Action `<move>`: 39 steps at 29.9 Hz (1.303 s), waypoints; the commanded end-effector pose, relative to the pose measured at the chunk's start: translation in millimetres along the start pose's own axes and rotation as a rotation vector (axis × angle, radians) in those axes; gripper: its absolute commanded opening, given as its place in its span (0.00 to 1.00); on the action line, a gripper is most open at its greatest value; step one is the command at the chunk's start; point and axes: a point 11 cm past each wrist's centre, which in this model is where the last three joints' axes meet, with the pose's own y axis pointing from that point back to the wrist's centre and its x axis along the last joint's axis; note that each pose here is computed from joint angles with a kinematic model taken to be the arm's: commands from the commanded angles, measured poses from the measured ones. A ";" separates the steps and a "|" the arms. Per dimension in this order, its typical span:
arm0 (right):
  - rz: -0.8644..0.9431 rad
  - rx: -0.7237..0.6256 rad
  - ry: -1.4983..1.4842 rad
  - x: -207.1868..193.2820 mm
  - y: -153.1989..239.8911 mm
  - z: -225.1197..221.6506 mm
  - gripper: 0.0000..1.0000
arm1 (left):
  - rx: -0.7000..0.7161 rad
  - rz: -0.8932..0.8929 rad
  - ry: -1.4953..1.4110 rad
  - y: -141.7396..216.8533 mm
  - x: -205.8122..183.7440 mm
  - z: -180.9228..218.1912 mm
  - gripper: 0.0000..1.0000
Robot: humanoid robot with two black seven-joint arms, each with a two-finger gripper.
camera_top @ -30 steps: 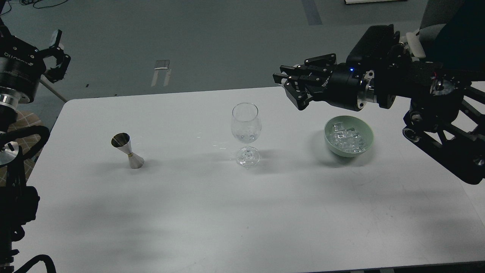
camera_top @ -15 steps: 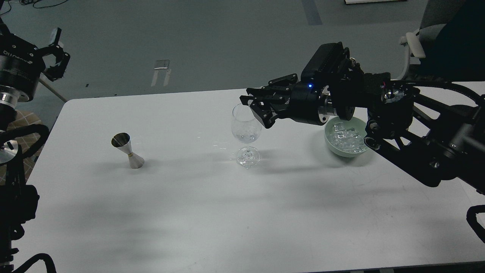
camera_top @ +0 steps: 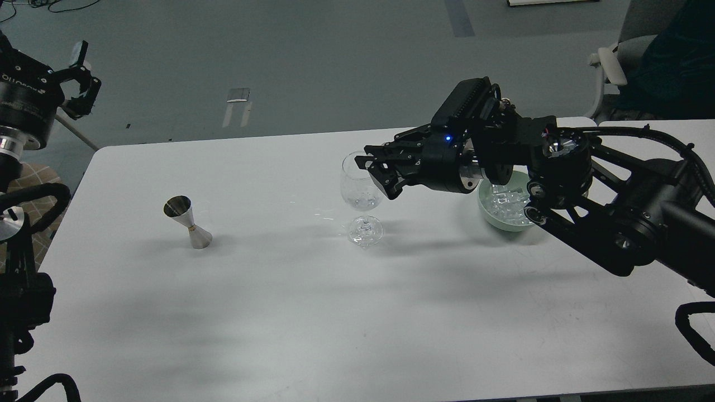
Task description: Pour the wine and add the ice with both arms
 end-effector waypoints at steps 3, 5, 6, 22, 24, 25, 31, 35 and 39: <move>0.004 0.009 -0.016 0.8 -8.3 -3.5 0.11 | 0.003 0.001 0.001 0.9 0.4 -1.3 0.98; 0.010 0.012 -0.010 4.8 -9.6 -4.4 0.11 | 0.003 0.001 0.001 0.9 0.4 -1.3 0.98; 0.012 0.012 -0.007 6.7 -9.9 -4.3 0.11 | 0.003 0.003 0.000 1.0 1.0 -1.1 0.98; 0.002 -0.007 -0.026 9.2 -21.9 2.3 0.12 | 0.002 0.003 0.002 1.4 1.1 -1.2 0.98; 0.004 -0.004 -0.026 10.1 -23.0 1.1 0.13 | 0.001 0.004 0.002 1.5 1.3 -0.8 0.98; 0.004 -0.004 -0.026 10.1 -23.0 1.1 0.13 | 0.001 0.004 0.002 1.5 1.3 -0.8 0.98; 0.008 -0.005 -0.027 12.1 -25.6 0.9 0.24 | 0.002 0.005 0.004 1.6 1.6 -1.6 0.98; 0.009 -0.007 -0.026 12.8 -25.6 1.1 0.29 | 0.000 0.005 0.004 1.6 1.4 -0.8 0.98; 0.014 -0.008 -0.025 13.7 -25.4 1.3 0.37 | 0.001 0.006 0.005 1.7 1.9 -1.1 0.98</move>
